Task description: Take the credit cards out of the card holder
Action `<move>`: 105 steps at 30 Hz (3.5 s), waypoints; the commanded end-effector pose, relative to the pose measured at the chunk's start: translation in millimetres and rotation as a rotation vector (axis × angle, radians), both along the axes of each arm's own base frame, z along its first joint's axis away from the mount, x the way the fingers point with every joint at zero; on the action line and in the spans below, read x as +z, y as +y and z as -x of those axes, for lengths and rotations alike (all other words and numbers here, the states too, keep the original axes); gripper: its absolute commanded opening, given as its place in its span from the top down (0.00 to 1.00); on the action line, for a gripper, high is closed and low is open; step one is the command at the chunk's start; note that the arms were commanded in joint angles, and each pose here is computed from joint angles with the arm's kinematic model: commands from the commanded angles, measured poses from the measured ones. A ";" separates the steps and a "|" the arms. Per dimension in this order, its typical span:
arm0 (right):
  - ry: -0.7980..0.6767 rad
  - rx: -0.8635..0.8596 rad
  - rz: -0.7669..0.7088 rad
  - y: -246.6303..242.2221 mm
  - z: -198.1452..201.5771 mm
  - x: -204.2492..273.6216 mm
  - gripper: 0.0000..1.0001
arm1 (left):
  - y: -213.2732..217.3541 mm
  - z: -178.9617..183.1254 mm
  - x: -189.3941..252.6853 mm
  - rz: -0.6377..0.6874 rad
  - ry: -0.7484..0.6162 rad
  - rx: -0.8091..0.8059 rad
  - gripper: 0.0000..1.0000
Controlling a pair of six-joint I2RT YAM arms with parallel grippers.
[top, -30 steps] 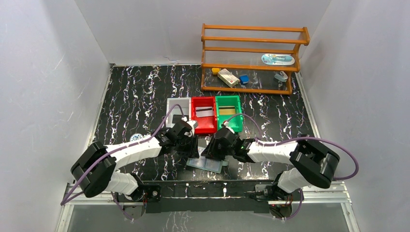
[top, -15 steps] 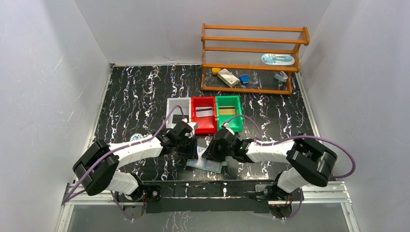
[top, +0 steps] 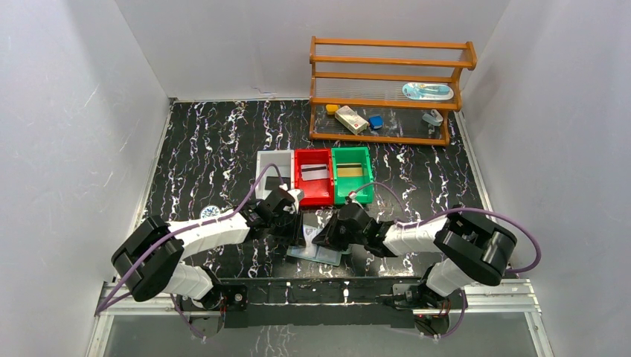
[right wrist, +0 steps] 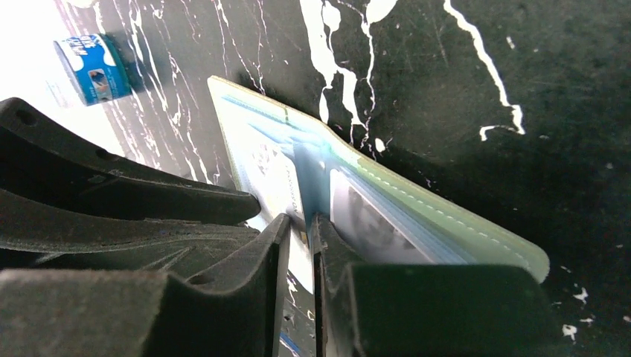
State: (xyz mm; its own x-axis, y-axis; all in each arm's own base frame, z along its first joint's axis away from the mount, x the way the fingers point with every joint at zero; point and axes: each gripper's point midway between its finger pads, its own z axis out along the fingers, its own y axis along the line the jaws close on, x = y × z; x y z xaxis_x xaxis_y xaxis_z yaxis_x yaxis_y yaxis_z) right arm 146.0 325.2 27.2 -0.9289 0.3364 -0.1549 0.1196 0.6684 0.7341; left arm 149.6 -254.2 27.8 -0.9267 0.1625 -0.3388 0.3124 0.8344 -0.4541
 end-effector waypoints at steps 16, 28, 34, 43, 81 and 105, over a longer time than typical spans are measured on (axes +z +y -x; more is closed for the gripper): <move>-0.043 0.073 -0.190 -0.3 9.5 18.0 0.90 | 32.6 3.8 -19.8 -0.163 0.029 0.071 0.77; -0.031 0.084 -0.177 -4.8 9.0 17.6 0.87 | 34.2 1.2 -21.7 -0.182 0.024 0.073 0.78; -0.041 0.097 -0.185 -5.5 10.2 21.6 0.97 | 36.9 -0.1 -21.2 -0.195 0.016 0.079 0.78; -0.012 0.082 -0.136 -20.2 10.6 13.0 0.94 | 37.1 0.4 -24.7 -0.201 0.021 0.077 0.78; 0.017 0.138 -0.250 3.9 7.6 19.1 0.78 | 32.3 2.0 -20.2 -0.170 0.023 0.058 0.79; 0.032 0.123 -0.202 -15.3 15.7 10.6 0.97 | 35.9 2.3 -23.0 -0.185 0.018 0.060 0.79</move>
State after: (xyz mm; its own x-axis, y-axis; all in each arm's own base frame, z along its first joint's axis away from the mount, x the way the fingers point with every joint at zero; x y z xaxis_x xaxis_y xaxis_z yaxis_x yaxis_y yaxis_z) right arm 129.2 314.6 36.3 -0.9707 0.2342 -0.0529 0.0783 0.5172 0.8523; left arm 154.9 -243.7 22.7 -0.9349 0.1339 -0.3287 0.2656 0.8783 -0.3975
